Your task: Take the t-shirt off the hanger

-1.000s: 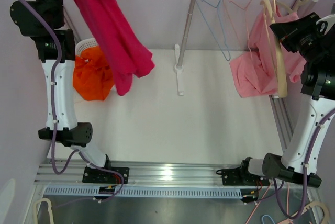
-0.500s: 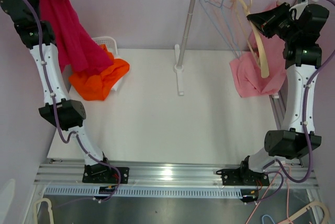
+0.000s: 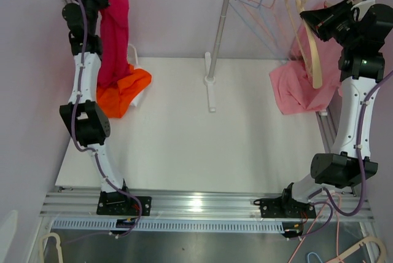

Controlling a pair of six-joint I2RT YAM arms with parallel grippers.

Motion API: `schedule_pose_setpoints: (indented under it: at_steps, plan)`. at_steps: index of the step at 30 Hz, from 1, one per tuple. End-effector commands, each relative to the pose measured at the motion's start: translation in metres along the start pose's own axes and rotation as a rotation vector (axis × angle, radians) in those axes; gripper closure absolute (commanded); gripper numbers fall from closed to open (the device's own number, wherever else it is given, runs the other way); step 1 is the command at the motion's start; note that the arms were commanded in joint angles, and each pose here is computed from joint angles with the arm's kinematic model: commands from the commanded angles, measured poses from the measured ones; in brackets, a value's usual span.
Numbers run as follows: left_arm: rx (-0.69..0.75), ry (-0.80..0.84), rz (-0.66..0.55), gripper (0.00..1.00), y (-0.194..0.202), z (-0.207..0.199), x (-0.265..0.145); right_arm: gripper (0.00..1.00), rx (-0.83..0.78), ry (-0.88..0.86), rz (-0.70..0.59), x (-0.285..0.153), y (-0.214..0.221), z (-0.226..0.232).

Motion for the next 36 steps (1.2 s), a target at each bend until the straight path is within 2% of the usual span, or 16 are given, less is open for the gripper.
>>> schedule_pose_setpoints:
  at_steps: [1,5,9,12,13,17,18,22,24,25,28,29,30,33,34,36]
  plan:
    - [-0.035,-0.057,-0.065,0.99,-0.001,0.013,-0.004,1.0,-0.081,-0.042,-0.067,0.003,-0.022,0.012]
    - [-0.084,-0.217,0.001,0.99,0.042,0.048,-0.019,1.0,-0.096,-0.042,-0.075,0.029,-0.034,0.005]
    - [-0.095,-0.469,0.143,0.99,0.089,0.093,-0.042,1.0,-0.086,-0.059,-0.095,0.053,-0.047,-0.002]
    - [-0.113,-0.53,0.257,0.99,0.114,0.106,-0.048,1.0,-0.072,-0.068,-0.115,0.07,-0.056,-0.011]
    - [-0.125,-0.56,0.314,0.99,0.14,0.117,-0.054,1.0,-0.068,-0.082,-0.113,0.078,-0.058,-0.016]
    - [-0.173,-0.632,0.424,0.98,0.179,0.133,-0.072,1.0,-0.051,-0.103,-0.111,0.092,-0.06,-0.026]
    - [-0.185,-0.647,0.453,0.96,0.187,0.135,-0.076,1.0,-0.046,-0.101,-0.114,0.095,-0.061,-0.03]
    - [-0.262,-0.708,0.548,0.72,0.212,0.149,-0.093,1.0,-0.014,-0.084,-0.088,0.105,-0.061,-0.053]
    - [-0.317,-0.734,0.619,0.68,0.226,0.153,-0.105,1.0,0.0,-0.074,-0.058,0.111,-0.055,-0.065]
    - [-0.345,-0.736,0.629,0.69,0.227,0.154,-0.108,1.0,0.001,-0.063,-0.048,0.113,-0.053,-0.07]
    - [-0.364,-0.744,0.693,0.85,0.236,0.153,-0.118,1.0,0.001,-0.041,-0.021,0.116,-0.043,-0.081]
    - [-0.365,-0.755,0.71,0.85,0.238,0.152,-0.122,1.0,-0.006,-0.04,-0.013,0.117,-0.039,-0.08]
    - [-0.365,-0.759,0.73,0.81,0.238,0.151,-0.125,1.0,-0.012,-0.037,-0.011,0.115,-0.038,-0.077]
    - [-0.36,-0.746,0.786,0.45,0.241,0.146,-0.134,1.0,-0.029,-0.023,0.015,0.112,-0.029,-0.076]
    - [-0.368,-0.713,0.801,0.3,0.239,0.141,-0.133,1.0,-0.029,-0.017,0.02,0.112,-0.027,-0.076]
    - [-0.364,-0.703,0.795,0.1,0.229,0.133,-0.134,1.0,-0.03,0.001,0.023,0.11,-0.025,-0.077]
Point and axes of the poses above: each gripper's point midway between its finger pads, its own x axis out along the fingers, its own z axis along the line the jaws close on, y = z × x, the point moved 3 cm from there along -x, back along the fingers, and after that the axes turned 1 degree about x, right-handed, at the moved point
